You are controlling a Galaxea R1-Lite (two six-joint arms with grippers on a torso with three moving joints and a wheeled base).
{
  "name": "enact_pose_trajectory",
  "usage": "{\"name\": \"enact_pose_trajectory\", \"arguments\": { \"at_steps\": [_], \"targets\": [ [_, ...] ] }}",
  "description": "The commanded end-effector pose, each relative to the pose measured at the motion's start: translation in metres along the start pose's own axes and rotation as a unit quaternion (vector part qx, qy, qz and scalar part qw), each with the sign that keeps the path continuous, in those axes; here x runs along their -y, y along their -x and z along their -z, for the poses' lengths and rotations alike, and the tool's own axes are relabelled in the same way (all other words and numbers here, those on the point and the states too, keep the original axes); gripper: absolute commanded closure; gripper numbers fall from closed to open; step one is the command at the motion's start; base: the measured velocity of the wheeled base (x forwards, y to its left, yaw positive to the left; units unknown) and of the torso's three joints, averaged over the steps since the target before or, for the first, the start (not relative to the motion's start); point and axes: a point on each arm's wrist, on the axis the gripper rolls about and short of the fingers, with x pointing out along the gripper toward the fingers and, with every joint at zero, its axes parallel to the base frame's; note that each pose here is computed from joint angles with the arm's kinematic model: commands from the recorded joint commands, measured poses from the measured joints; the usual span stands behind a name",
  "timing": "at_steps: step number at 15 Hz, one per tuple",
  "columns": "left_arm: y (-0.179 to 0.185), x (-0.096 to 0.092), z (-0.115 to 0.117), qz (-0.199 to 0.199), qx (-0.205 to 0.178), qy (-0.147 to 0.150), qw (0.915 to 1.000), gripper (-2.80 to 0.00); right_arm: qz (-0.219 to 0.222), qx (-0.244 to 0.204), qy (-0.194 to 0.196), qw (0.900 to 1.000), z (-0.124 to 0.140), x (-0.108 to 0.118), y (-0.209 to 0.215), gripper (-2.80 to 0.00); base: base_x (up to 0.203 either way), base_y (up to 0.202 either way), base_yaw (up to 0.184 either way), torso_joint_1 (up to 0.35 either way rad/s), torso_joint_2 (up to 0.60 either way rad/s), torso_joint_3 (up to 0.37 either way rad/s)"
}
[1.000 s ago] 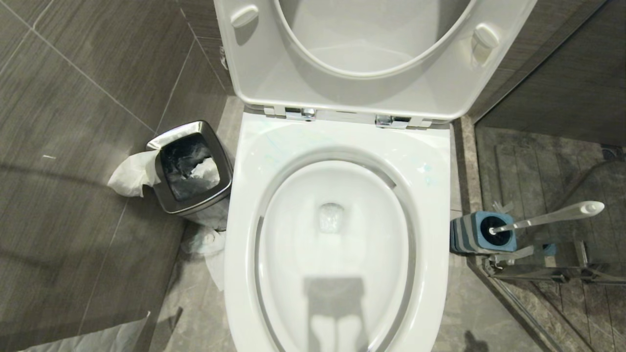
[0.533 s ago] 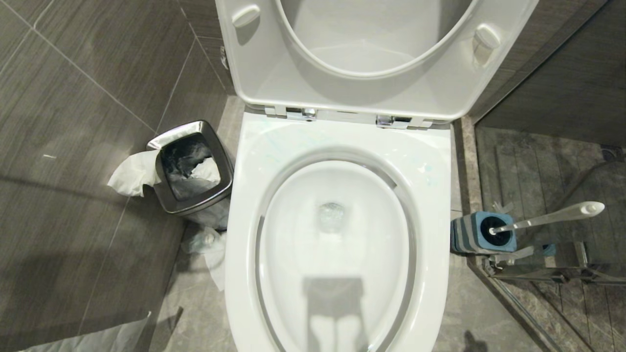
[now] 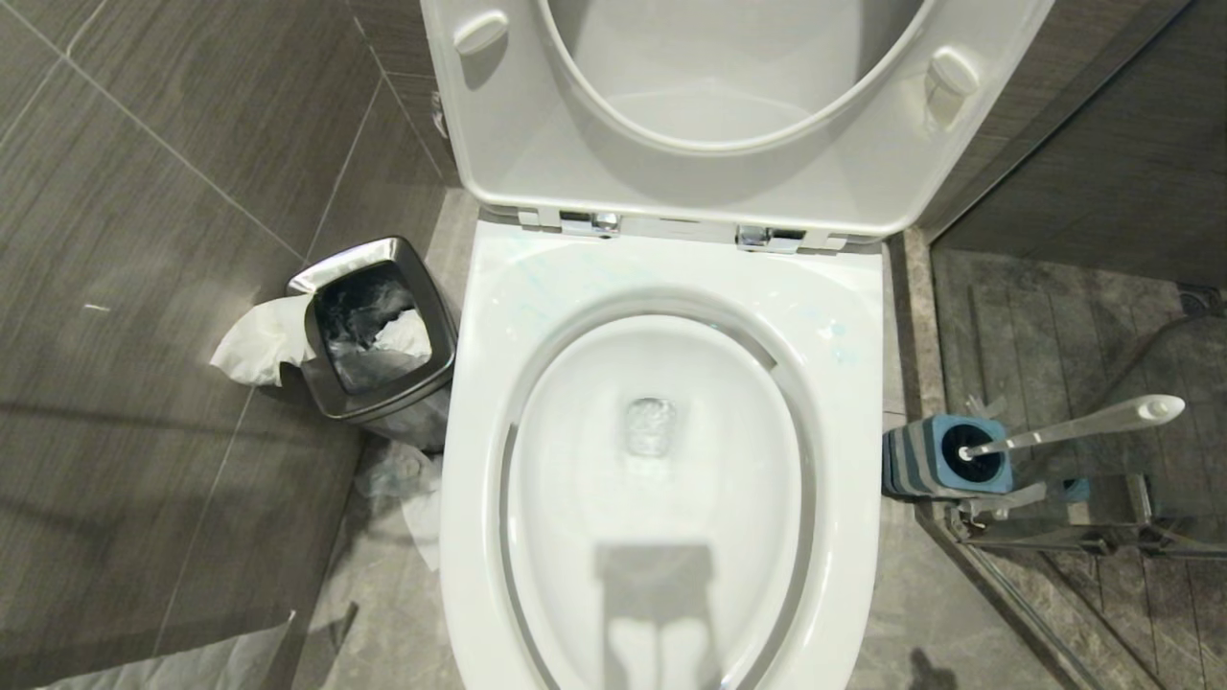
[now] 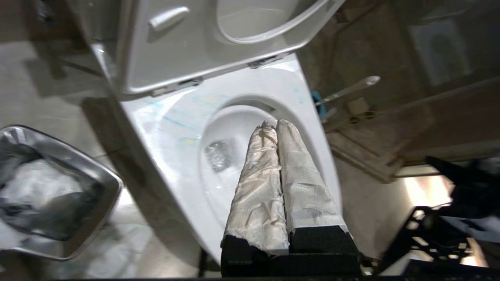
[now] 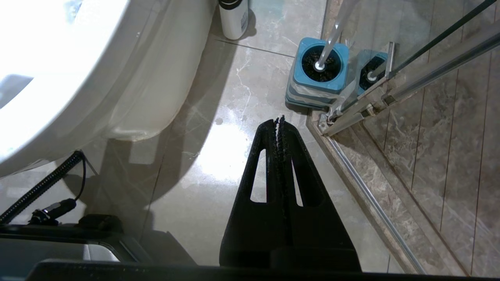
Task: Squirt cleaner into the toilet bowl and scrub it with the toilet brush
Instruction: Close the toilet lid
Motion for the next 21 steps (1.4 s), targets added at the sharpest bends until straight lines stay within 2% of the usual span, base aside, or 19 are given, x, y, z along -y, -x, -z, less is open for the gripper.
{"name": "enact_pose_trajectory", "arguments": {
  "at_steps": [1,2,4,6,9,11,13,16,19,21],
  "targets": [
    [0.004,-0.001,0.001,0.023,0.000,0.050,0.9985,0.00,0.000,0.000,0.000,1.000,0.000,0.000,0.000,0.00,0.000,0.000,0.000,0.000,0.00,0.000],
    [0.005,-0.001,0.000,0.028,0.002,0.062,0.9977,0.00,0.000,0.001,0.000,1.000,0.000,0.000,0.000,0.00,0.000,0.000,0.000,0.000,0.00,0.000],
    [0.000,-0.003,0.001,0.030,0.007,0.067,0.9973,0.00,0.000,-0.001,0.001,1.000,0.000,0.000,0.000,0.00,0.000,0.000,0.000,0.000,0.00,0.000],
    [-0.015,-0.009,-0.003,0.034,0.047,0.061,0.9964,0.00,0.000,0.000,0.000,1.000,0.000,0.000,0.000,0.00,0.000,0.000,0.000,0.000,0.00,0.000],
    [-0.057,-0.040,-0.009,0.019,0.144,0.018,0.9892,0.00,0.000,0.000,0.000,1.000,0.000,0.000,0.000,0.00,0.000,0.000,0.000,0.000,0.00,0.000],
    [-0.086,-0.068,-0.009,0.036,0.192,-0.023,0.9805,0.00,0.000,0.000,0.000,1.000,0.000,0.000,0.000,0.00,0.000,0.000,0.000,0.000,0.00,0.000],
    [-0.106,-0.083,-0.002,0.048,0.190,-0.030,0.9801,0.00,0.000,0.000,0.000,1.000,0.000,0.000,0.000,0.00,0.000,0.000,0.000,0.000,0.00,0.000],
    [-0.117,-0.091,-0.002,0.050,0.209,-0.043,0.9756,0.00,0.000,0.000,0.000,1.000,0.000,0.000,0.000,0.00,0.000,0.000,0.000,0.000,0.00,0.000],
    [-0.130,-0.099,-0.005,0.053,0.251,-0.070,0.9640,0.00,0.000,0.000,0.000,1.000,0.000,0.000,0.000,0.00,0.000,0.000,0.000,0.000,0.00,0.000],
    [-0.137,-0.104,-0.005,0.052,0.265,-0.078,0.9596,0.00,0.000,0.000,0.000,1.000,0.000,0.000,0.000,0.00,0.000,0.000,0.000,0.000,0.00,0.000]
  ]
}}
